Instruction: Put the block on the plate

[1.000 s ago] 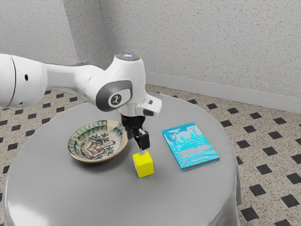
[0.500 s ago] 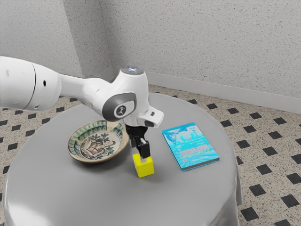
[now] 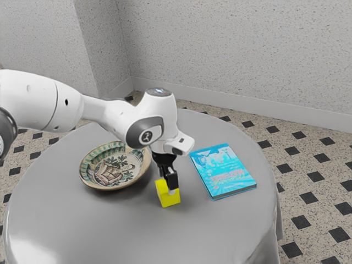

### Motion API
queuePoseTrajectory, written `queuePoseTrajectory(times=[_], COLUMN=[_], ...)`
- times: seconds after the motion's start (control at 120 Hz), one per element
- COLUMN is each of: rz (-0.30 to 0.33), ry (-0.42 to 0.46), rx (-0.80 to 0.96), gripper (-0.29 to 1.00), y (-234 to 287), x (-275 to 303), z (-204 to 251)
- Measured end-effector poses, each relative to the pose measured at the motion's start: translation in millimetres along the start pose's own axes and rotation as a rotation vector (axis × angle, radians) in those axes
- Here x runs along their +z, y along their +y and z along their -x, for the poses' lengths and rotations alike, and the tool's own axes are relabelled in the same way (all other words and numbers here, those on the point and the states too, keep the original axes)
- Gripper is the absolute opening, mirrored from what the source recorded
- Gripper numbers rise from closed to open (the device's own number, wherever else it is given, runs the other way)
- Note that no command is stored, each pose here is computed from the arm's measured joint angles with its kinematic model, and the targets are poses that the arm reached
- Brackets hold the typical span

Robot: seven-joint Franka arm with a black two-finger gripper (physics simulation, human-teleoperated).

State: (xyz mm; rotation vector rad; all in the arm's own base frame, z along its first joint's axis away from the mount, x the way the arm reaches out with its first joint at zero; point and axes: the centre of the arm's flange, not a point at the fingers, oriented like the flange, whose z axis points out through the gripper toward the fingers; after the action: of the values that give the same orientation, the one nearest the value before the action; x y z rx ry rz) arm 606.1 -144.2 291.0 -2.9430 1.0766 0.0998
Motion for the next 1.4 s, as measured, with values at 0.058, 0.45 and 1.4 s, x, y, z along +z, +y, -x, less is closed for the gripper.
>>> queuePoseTrajectory(times=[0.058, 0.45, 1.4], rz=[0.003, 0.02, -0.081], ry=[-0.001, -0.015, 0.041], rx=[0.006, 0.033, 0.048], gripper=[0.7, 0.7, 0.42], y=[-0.1, -1.6, 12.9], x=[3.7, 27.8, -43.1], z=[-0.7, -4.4, -1.7])
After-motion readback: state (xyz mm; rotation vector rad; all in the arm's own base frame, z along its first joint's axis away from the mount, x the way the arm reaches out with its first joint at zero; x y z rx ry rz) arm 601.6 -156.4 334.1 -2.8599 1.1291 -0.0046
